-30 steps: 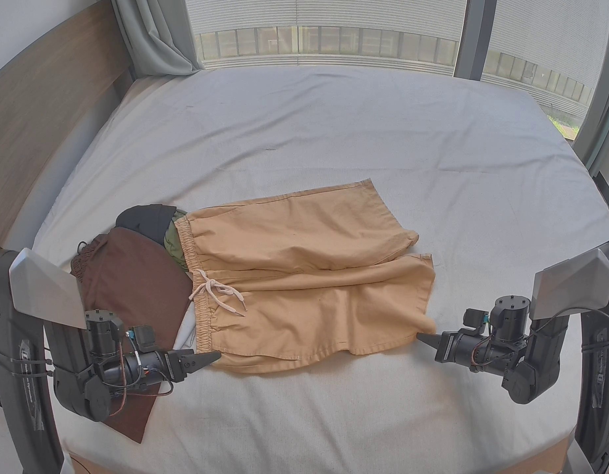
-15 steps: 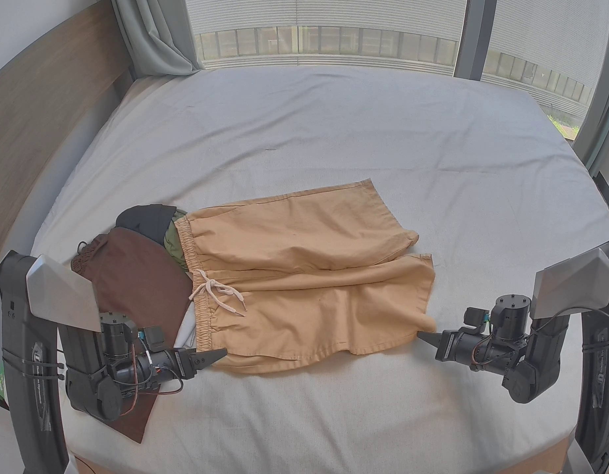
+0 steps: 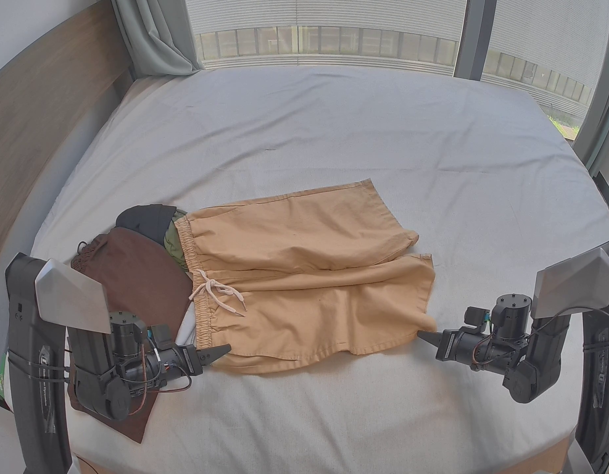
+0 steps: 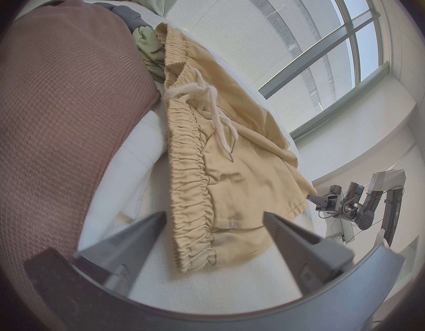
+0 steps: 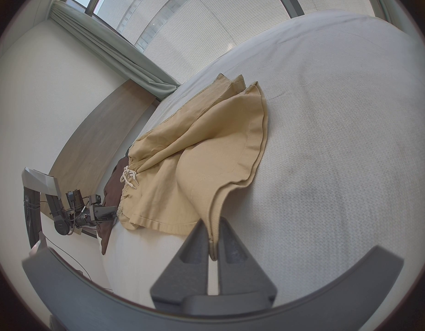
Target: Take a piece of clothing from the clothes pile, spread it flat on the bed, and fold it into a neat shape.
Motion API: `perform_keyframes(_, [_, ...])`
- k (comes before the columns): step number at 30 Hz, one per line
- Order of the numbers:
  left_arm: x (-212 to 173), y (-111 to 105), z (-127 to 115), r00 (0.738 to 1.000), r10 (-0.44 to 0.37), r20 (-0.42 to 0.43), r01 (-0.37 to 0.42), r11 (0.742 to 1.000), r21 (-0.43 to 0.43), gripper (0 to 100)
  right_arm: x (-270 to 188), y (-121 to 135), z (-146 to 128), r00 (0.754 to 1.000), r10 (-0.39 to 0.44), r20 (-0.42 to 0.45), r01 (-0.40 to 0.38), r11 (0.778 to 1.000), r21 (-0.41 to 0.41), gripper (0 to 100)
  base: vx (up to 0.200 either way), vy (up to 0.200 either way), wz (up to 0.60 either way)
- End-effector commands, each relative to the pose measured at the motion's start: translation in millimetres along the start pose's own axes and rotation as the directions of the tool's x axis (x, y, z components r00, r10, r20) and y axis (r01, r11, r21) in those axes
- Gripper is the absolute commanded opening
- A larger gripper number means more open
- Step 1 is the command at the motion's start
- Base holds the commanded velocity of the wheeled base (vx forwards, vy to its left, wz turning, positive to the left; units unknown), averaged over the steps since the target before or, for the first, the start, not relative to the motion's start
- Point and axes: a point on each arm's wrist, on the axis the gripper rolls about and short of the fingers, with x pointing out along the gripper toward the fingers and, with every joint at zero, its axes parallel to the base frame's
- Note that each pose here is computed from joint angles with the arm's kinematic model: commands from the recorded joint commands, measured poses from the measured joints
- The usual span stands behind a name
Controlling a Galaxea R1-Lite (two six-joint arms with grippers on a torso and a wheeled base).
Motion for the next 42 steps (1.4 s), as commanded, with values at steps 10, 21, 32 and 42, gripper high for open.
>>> perform_keyframes(10, [-8.5, 4.5, 6.5, 1.0, 0.018, 0.025, -0.018, 1.0, -0.005, 0, -8.9, 4.3, 2.0, 1.0, 0.0, 0.0, 0.0, 1.0, -0.009, 0, 0.0, 0.0, 0.0])
perform_keyframes(21, [-39.8, -1.7, 17.9, 0.998, 0.022, 0.059, -0.021, 1.0, -0.021, 0, -36.2, -7.8, -11.5, 0.996, -0.038, -0.076, 0.03, 0.994, -0.102, 0, 0.0, 0.0, 0.0])
perform_keyframes(32, [-53.7, -3.4, -1.9, 0.999, 0.024, -0.028, -0.025, 0.999, -0.043, 0, -49.6, -5.4, -24.9, 0.989, -0.041, -0.145, 0.021, 0.99, -0.14, 0, 0.0, 0.0, 0.0])
perform_keyframes(42, [-65.8, -2.6, -15.2, 0.996, 0.018, -0.089, -0.017, 1.0, 0.01, 0, -59.0, -4.0, -33.3, 0.981, -0.055, -0.186, 0.025, 0.987, -0.16, 0, 0.0, 0.0, 0.0])
